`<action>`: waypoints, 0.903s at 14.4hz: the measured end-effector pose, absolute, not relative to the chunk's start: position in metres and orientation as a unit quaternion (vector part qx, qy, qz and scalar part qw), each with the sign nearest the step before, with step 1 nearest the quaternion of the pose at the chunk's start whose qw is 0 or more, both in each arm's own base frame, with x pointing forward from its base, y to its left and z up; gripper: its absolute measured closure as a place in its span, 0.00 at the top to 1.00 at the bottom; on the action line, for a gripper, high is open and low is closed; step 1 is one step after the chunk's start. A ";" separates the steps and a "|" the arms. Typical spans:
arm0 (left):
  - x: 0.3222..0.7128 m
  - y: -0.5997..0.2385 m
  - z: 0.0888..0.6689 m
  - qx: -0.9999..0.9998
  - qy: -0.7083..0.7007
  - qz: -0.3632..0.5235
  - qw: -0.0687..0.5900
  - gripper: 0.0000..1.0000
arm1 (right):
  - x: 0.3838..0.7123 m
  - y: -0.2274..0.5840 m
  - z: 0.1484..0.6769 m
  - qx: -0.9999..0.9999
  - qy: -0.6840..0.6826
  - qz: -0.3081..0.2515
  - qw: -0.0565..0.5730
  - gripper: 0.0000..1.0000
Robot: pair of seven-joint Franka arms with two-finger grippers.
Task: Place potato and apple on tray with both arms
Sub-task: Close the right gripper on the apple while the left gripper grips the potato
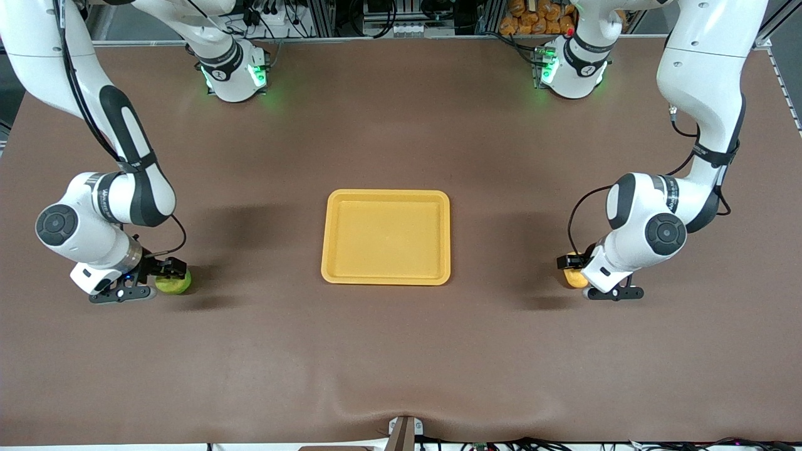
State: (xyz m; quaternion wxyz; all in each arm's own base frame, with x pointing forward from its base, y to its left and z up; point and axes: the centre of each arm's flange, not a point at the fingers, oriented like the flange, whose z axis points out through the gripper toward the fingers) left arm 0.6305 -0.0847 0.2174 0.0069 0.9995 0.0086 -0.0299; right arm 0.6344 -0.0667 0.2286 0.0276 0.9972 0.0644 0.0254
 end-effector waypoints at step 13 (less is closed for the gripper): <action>0.629 -0.083 0.207 0.999 0.010 -0.037 0.006 0.62 | 0.635 -0.065 0.204 0.997 0.066 0.021 0.027 0.86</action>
